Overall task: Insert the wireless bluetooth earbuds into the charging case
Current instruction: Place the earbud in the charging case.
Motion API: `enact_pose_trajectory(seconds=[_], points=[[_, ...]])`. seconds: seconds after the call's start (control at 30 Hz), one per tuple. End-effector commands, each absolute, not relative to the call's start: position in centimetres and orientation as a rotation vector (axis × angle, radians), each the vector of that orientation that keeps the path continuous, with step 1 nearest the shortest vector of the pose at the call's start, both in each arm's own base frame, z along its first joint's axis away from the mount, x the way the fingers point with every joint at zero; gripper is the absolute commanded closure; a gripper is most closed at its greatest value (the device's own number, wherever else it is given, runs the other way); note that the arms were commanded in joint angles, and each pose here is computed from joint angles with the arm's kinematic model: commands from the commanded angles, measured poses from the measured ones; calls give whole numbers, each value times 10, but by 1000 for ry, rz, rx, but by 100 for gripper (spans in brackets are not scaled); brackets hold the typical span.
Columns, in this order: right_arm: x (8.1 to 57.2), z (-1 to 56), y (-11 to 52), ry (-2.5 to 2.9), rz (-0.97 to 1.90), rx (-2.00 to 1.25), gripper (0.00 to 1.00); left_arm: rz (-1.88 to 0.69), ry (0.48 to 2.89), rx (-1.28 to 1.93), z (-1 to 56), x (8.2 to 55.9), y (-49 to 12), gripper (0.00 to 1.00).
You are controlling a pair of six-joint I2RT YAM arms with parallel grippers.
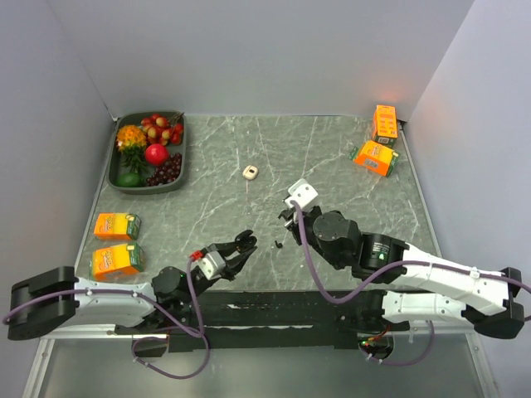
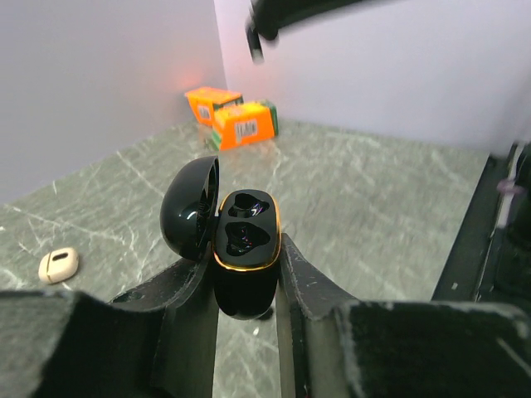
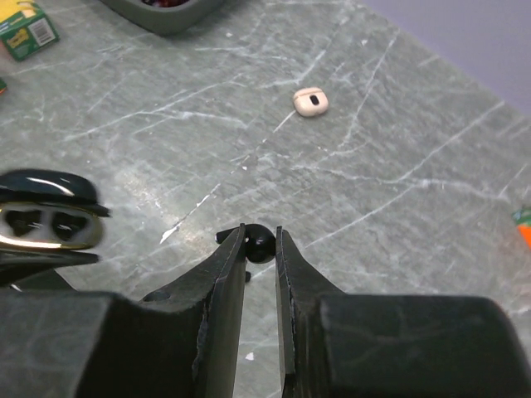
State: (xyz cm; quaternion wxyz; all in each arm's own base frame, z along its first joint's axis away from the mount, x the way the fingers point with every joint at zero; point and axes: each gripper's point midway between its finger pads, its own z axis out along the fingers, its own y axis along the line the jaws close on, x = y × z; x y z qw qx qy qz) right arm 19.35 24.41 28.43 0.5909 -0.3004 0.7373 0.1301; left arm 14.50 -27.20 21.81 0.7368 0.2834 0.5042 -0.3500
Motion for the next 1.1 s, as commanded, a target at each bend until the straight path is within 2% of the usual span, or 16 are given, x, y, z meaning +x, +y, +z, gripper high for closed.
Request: enact_pose_trajectory(seconds=[0.0, 0.43, 1.07], points=[[190, 328, 253, 1596, 294, -734, 100, -757, 1050, 615, 234, 146, -278, 99], [152, 317, 285, 1422, 184, -1000, 100, -801, 1007, 627, 242, 145, -286, 99], [140, 308, 309, 1284, 111, -1002, 100, -885, 1055, 583, 254, 154, -302, 99]])
